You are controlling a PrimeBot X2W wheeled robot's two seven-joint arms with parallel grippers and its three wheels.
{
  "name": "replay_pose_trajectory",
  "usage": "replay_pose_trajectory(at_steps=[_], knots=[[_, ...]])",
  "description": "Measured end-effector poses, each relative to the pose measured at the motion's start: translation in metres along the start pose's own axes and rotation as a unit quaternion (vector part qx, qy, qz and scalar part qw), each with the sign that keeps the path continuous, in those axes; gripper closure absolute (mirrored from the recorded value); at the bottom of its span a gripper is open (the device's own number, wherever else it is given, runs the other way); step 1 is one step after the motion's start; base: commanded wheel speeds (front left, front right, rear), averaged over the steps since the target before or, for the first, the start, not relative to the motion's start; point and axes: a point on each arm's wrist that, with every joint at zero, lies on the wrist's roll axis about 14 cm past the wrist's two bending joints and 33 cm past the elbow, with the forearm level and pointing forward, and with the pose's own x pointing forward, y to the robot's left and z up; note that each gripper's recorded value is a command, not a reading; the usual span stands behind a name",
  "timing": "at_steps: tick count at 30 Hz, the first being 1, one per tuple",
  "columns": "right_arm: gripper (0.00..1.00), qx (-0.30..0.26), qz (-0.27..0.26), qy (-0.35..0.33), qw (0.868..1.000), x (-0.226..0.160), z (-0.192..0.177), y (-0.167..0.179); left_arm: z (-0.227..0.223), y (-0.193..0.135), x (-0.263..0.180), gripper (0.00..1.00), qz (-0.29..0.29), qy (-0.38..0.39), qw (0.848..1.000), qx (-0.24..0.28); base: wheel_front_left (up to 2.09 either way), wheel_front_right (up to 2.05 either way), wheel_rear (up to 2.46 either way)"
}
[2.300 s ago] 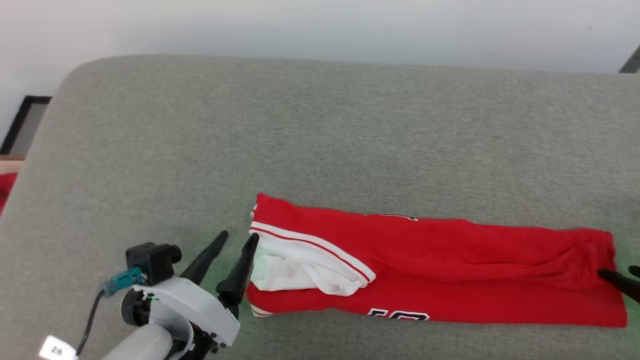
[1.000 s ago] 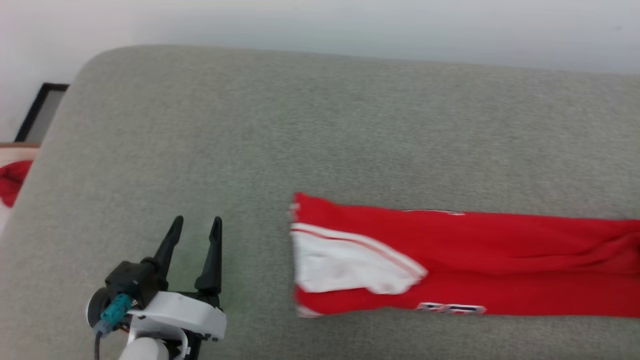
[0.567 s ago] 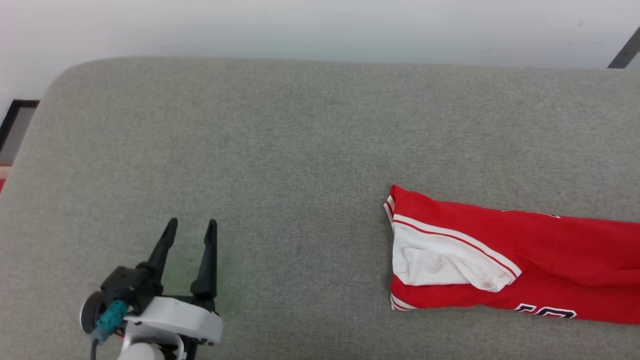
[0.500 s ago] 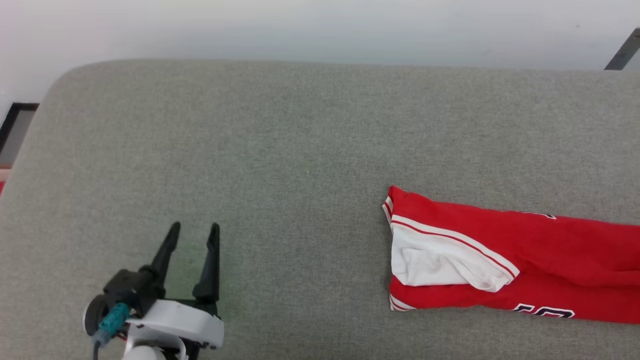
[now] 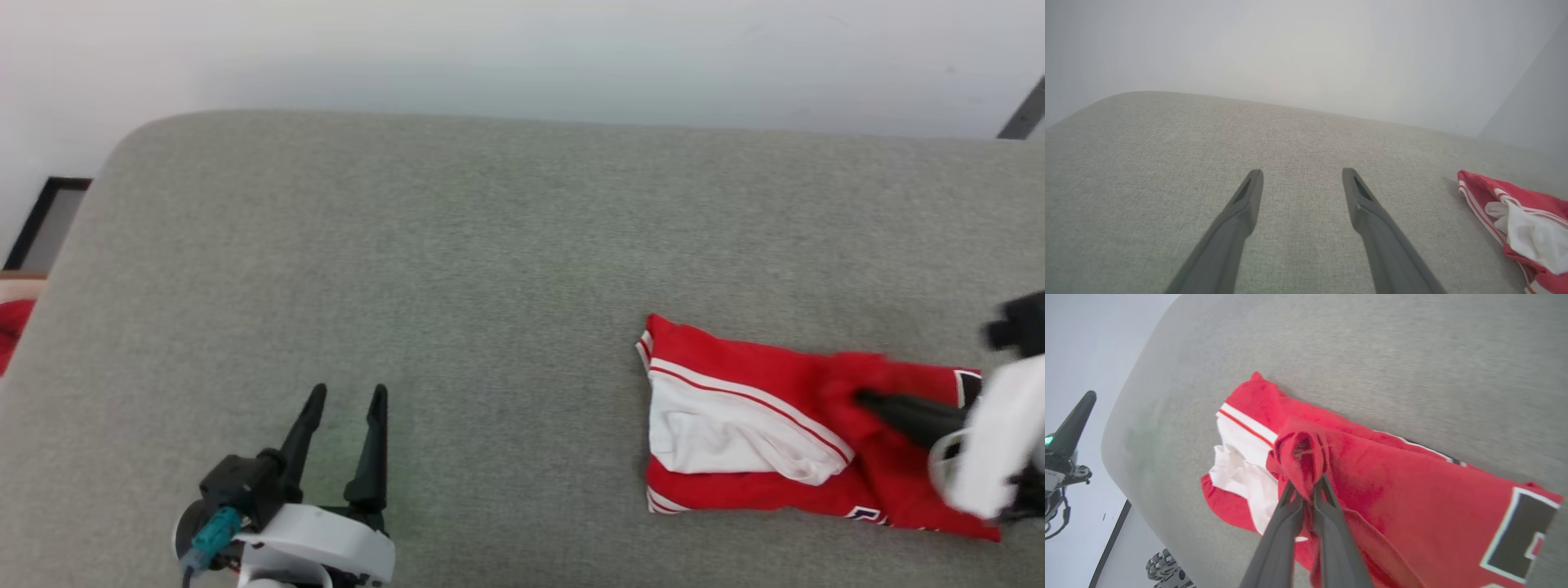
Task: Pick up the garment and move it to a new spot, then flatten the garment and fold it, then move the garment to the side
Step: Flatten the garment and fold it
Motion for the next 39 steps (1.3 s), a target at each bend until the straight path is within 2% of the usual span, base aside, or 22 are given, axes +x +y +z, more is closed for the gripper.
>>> replay_pose_trajectory(at_steps=[2,3,5,10,16,22,23,24,25,26,33,39], knots=[[1.0,-0.008,0.015,0.006,1.0,0.007,-0.002,0.012,0.001,0.0,-0.001,0.0,0.002,-0.002,1.0,-0.003,0.0,0.0,0.0],[1.0,-0.021,0.048,0.011,0.999,0.023,-0.001,0.038,0.001,0.001,-0.003,0.0,0.005,-0.002,1.0,-0.007,0.0,0.0,0.0],[1.0,-0.039,0.072,0.01,0.997,0.037,0.006,0.059,0.0,0.004,-0.006,0.0,0.01,-0.001,1.0,-0.011,0.0,0.0,0.0],[1.0,-0.074,0.092,0.013,0.993,0.067,0.021,0.087,0.0,0.013,-0.014,0.0,0.027,0.0,1.0,-0.015,0.0,0.0,0.0],[1.0,-0.071,0.087,0.061,0.992,0.098,-0.001,0.088,0.002,0.024,-0.02,0.0,0.047,-0.001,0.999,-0.017,0.0,0.0,0.0],[1.0,-0.064,0.079,0.076,0.992,0.118,-0.017,0.084,-0.001,0.032,-0.024,0.0,0.064,0.002,0.998,-0.022,0.0,0.0,0.0],[0.95,-0.063,0.081,0.077,0.992,0.119,-0.019,0.087,-0.001,0.033,-0.024,0.0,0.066,0.003,0.998,-0.022,0.0,0.0,0.0],[0.74,-0.062,0.082,0.078,0.992,0.12,-0.02,0.088,-0.002,0.033,-0.024,0.0,0.066,0.004,0.998,-0.023,0.0,0.0,0.0],[0.34,-0.06,0.082,0.073,0.992,0.119,-0.02,0.088,-0.003,0.033,-0.024,0.0,0.066,0.005,0.998,-0.023,0.0,0.0,0.0],[0.0,-0.058,0.083,0.07,0.992,0.118,-0.019,0.089,-0.003,0.032,-0.024,0.0,0.065,0.005,0.998,-0.023,0.0,0.0,0.0],[0.0,-0.045,0.086,0.038,0.995,0.103,-0.008,0.093,0.0,0.024,-0.018,0.0,0.042,0.004,0.999,-0.016,0.0,0.0,0.0],[0.0,-0.038,0.058,-0.026,0.997,0.076,0.012,0.074,-0.003,0.006,-0.008,0.0,0.006,0.009,1.0,-0.014,0.0,0.0,0.0]])
